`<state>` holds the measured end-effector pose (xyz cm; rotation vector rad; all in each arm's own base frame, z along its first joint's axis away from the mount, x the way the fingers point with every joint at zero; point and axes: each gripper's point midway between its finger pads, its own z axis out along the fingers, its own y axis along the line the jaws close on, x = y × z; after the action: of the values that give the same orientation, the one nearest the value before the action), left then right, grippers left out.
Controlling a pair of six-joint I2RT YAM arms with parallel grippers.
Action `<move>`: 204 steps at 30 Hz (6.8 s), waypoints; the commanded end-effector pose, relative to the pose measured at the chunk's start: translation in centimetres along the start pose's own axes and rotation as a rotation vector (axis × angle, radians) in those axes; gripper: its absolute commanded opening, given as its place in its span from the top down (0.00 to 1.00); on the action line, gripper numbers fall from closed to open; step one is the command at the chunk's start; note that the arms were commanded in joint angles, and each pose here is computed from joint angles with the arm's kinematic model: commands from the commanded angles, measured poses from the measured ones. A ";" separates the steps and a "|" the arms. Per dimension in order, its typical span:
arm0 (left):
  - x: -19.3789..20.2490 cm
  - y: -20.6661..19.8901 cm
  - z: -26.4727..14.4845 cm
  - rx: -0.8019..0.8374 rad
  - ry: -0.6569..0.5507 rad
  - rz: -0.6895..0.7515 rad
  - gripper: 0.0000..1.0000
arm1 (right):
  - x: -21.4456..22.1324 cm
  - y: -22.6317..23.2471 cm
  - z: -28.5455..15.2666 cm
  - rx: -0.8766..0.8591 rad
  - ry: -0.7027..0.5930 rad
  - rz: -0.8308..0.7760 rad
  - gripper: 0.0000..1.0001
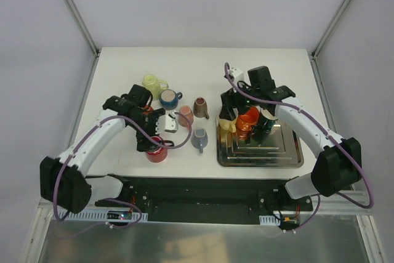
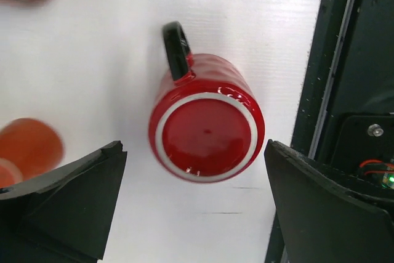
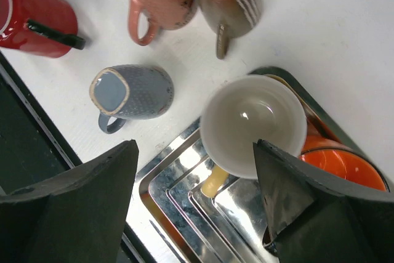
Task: Turn the mug right side up
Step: Move the cup to the corner of the board, then turn over the cup at the corner of the board, then place the cup at the center of the board.
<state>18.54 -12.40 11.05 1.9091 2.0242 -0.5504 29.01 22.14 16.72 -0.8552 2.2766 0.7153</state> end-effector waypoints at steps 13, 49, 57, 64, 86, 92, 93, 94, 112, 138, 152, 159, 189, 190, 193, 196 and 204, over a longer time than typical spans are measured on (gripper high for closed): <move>1.3 0.2 -11.0 -0.635 -0.337 -1.022 0.01 | -2.4 14.6 7.6 -0.457 0.034 -0.641 0.17; 5.8 -1.1 -17.1 -0.938 -0.593 -1.631 0.07 | 4.3 19.3 21.7 -0.546 0.225 -0.859 0.67; 6.2 0.2 -19.2 -1.022 -0.571 -1.523 0.05 | -1.3 19.1 17.9 -0.494 0.103 -0.696 1.00; 2.1 3.8 -25.6 -1.119 -0.651 -1.001 0.03 | -10.3 20.3 8.6 -0.573 -0.090 -0.377 1.00; -16.4 9.1 -23.2 -0.590 -0.811 0.013 0.21 | -16.4 18.7 -6.7 -1.098 0.026 0.256 1.00; -18.0 12.4 -22.7 -0.766 -0.862 0.087 0.51 | -15.8 17.8 -6.5 -1.111 0.074 0.290 1.00; -17.9 12.9 -22.5 -0.787 -0.868 0.089 0.55 | -15.8 17.7 -6.4 -1.112 0.078 0.295 1.00; -18.0 13.5 -22.5 -0.811 -0.880 0.097 0.57 | -15.9 17.6 -6.2 -1.113 0.085 0.300 1.00; -21.4 15.3 -19.5 -0.823 -0.994 0.113 0.78 | -17.3 15.8 -2.6 -1.112 0.146 0.388 1.00; -6.6 3.1 -11.7 -0.299 -0.063 -0.551 1.00 | -16.6 -0.6 -0.8 -0.236 -0.256 0.320 0.33; -1.5 4.5 -3.7 -0.244 0.237 -1.052 1.00 | -14.9 -1.9 -2.7 -0.081 -0.265 0.163 0.33; -0.6 6.0 -1.4 -0.218 0.307 -1.075 1.00 | -12.8 -1.6 -3.8 -0.048 -0.241 0.097 0.33; 0.0 7.1 1.7 -0.141 0.347 -1.071 1.00 | -10.0 -1.1 -1.8 -0.121 -0.147 0.142 0.30; -0.1 7.2 1.6 -0.146 0.343 -1.068 0.99 | -9.9 -1.1 -1.8 -0.123 -0.146 0.142 0.30; -1.1 7.3 0.1 -0.155 0.312 -1.044 0.90 | -9.8 -1.1 -2.0 -0.117 -0.145 0.129 0.30; -3.0 7.2 -2.7 -0.168 0.238 -0.985 0.79 | -9.6 -1.0 -2.1 -0.117 -0.138 0.119 0.29; -4.4 5.3 -6.3 -0.159 0.139 -0.934 0.55 | -8.8 0.1 -0.8 -0.154 -0.100 0.117 0.28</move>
<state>26.96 -13.88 16.16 0.7992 2.8926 -0.3662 35.14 23.94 23.13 -0.6731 2.2366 0.9356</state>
